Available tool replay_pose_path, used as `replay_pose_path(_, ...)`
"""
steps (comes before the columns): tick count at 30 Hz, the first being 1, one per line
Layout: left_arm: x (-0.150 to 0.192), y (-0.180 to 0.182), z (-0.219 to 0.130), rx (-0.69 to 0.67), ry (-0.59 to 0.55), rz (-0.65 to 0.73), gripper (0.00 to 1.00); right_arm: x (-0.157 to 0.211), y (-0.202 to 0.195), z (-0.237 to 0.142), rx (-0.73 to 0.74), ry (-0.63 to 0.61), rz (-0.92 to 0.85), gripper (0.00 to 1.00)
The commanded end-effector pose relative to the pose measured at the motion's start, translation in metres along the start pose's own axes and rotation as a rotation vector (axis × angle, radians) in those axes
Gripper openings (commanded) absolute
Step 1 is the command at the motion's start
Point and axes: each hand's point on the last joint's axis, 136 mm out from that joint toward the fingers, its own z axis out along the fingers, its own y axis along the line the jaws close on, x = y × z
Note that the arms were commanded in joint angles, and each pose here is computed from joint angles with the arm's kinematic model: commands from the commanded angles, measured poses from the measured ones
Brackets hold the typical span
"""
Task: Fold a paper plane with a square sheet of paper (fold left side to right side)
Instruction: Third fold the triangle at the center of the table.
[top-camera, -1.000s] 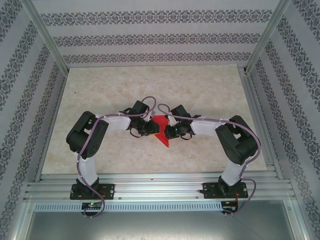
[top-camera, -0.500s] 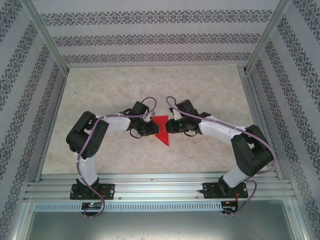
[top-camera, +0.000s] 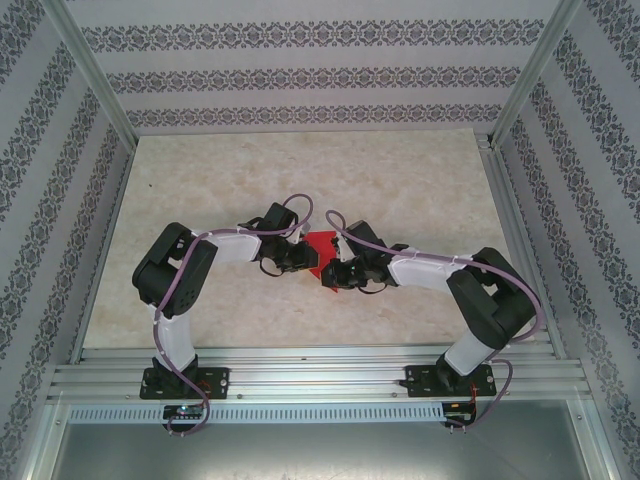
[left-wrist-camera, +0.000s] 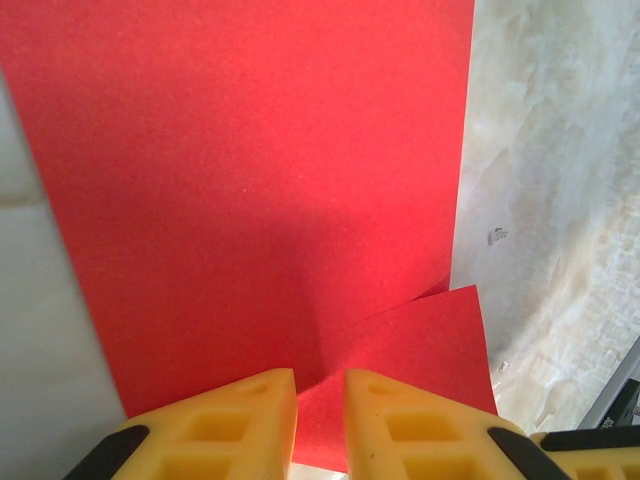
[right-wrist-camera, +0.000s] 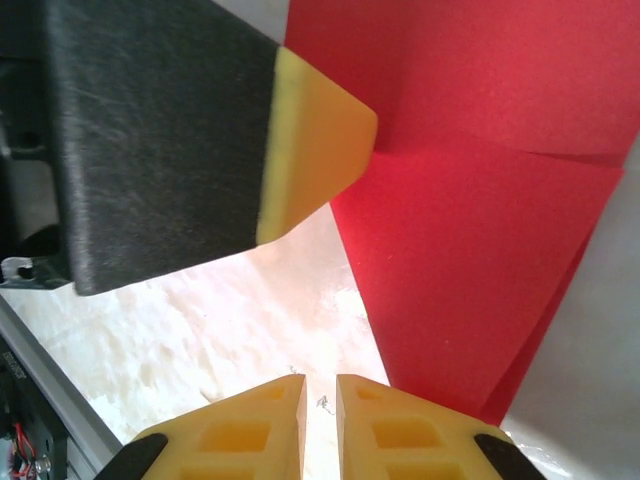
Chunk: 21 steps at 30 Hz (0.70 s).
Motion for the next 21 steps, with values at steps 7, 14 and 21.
replay_pose_path(7, 0.025, 0.04, 0.011, -0.142, 0.06, -0.041, 0.22, 0.007, -0.011, 0.01, 0.016, 0.033, 0.031, 0.16)
replay_pose_path(14, 0.025, 0.041, 0.01, -0.15, 0.06, -0.039, 0.22, 0.012, -0.017, 0.013, 0.028, 0.047, 0.04, 0.16)
replay_pose_path(21, 0.024, 0.043, 0.01, -0.158, 0.059, -0.04, 0.22, 0.02, -0.024, 0.014, 0.052, 0.076, 0.048, 0.16)
